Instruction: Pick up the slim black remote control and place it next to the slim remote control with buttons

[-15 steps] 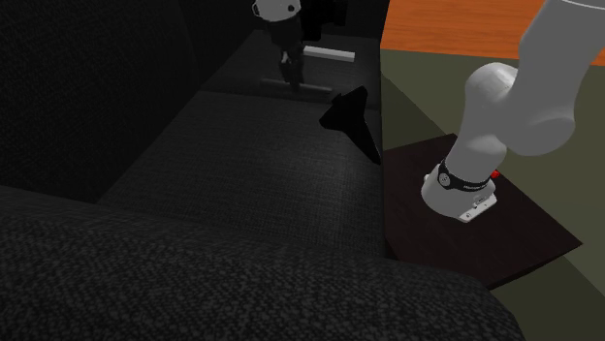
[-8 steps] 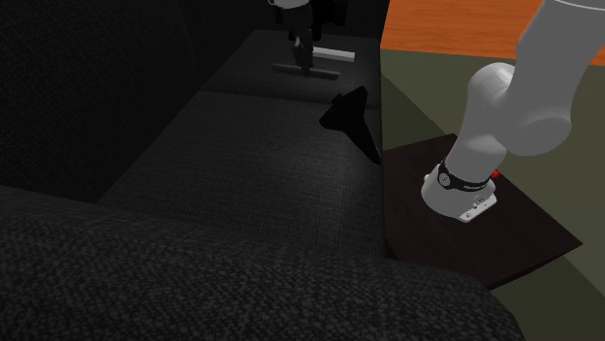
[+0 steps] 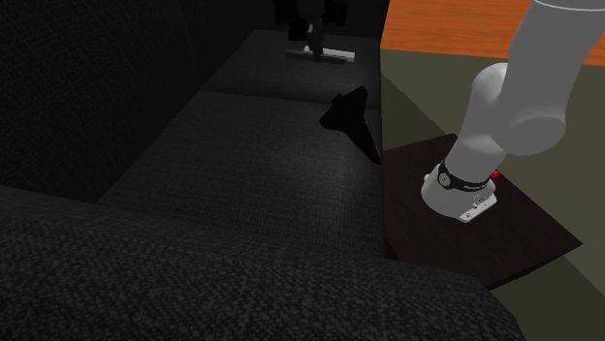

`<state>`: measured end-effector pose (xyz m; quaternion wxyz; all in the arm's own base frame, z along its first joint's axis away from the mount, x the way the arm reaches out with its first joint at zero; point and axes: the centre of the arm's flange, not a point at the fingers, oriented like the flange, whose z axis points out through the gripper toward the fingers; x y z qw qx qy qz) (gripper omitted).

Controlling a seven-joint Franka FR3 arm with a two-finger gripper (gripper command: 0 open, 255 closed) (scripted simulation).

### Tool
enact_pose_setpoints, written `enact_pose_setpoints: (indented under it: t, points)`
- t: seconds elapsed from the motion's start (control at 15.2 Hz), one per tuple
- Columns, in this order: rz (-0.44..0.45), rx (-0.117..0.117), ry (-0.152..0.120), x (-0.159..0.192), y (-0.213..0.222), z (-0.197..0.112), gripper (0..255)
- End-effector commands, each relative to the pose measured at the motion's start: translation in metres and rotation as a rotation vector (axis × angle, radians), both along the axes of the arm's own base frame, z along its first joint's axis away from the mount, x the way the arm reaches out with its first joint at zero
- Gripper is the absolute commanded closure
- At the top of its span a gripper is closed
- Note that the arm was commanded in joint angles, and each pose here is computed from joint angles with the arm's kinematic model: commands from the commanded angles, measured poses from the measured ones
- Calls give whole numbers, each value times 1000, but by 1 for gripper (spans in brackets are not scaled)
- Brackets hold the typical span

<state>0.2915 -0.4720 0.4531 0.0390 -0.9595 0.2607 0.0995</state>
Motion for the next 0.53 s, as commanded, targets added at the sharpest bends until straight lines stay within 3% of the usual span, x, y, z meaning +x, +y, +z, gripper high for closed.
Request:
enact_pose_setpoints:
  t: [0.0,0.26,0.46]
  points:
    - [2,0,0,-14,-20,2,255]
    - [2,0,0,-51,-70,3,255]
    - [2,0,0,-51,-70,-13,255]
